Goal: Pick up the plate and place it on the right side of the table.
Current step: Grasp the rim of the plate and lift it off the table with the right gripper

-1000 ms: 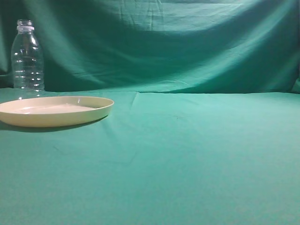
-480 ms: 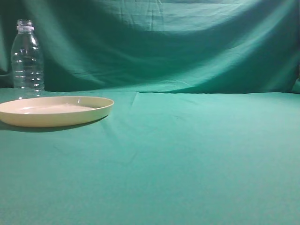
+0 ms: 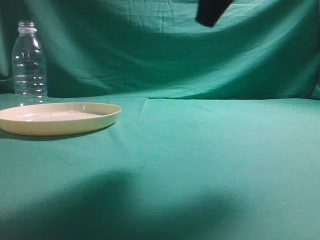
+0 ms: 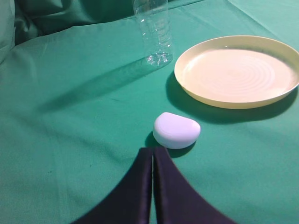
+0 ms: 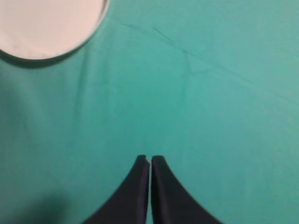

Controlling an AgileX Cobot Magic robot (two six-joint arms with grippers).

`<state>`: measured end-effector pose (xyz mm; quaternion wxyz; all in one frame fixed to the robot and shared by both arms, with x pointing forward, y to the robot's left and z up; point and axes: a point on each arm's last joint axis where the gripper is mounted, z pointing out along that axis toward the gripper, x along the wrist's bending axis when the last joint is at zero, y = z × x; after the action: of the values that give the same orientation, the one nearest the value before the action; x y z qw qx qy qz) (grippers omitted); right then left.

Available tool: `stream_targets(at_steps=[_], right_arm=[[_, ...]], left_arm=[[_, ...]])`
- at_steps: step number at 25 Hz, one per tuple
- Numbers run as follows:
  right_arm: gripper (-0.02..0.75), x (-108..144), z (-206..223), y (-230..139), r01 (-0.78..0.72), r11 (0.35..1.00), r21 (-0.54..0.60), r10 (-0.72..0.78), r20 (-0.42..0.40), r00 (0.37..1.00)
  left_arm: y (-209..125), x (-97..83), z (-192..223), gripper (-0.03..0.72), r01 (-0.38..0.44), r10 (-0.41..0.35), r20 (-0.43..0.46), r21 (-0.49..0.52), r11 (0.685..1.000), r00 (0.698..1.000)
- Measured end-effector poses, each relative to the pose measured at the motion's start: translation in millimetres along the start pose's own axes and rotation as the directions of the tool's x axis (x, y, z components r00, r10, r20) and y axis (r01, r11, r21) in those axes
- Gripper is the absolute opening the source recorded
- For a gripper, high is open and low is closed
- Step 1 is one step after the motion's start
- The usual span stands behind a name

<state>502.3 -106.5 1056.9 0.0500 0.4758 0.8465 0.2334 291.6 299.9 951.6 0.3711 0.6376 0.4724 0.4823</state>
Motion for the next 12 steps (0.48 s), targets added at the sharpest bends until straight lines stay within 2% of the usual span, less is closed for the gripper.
stream_targets(at_steps=[4, 5, 6, 10, 12], right_arm=[[0.000, 19.3, 41.0, 36.6, 0.076, 0.997, 0.022, -0.076, -0.024, 0.997], [0.050, 21.1, 52.4, 42.8, 0.081, 0.996, 0.032, -0.081, -0.026, 0.996], [0.050, 24.0, 59.2, 50.6, 0.090, 0.996, 0.026, -0.089, -0.029, 0.996], [0.321, 29.0, 92.6, 74.0, 0.086, 0.996, 0.025, -0.084, -0.047, 0.995], [0.420, 29.9, 107.6, 82.3, 0.080, 0.996, 0.026, -0.079, -0.057, 0.995]], left_arm=[[0.0, 0.0, 0.0, 0.000, 0.000, 0.000, 0.000, 0.000, 1.000, 1.000], [0.0, 0.0, 0.0, 0.000, 0.000, 0.000, 0.000, 0.000, 1.000, 1.000], [0.0, 0.0, 0.0, 0.000, 0.000, 0.000, 0.000, 0.000, 1.000, 1.000], [0.0, 0.0, 0.0, 0.000, 0.000, 0.000, 0.000, 0.000, 1.000, 1.000], [0.0, 0.0, 0.0, 0.000, 0.000, 0.000, 0.000, 0.000, 1.000, 1.000]])
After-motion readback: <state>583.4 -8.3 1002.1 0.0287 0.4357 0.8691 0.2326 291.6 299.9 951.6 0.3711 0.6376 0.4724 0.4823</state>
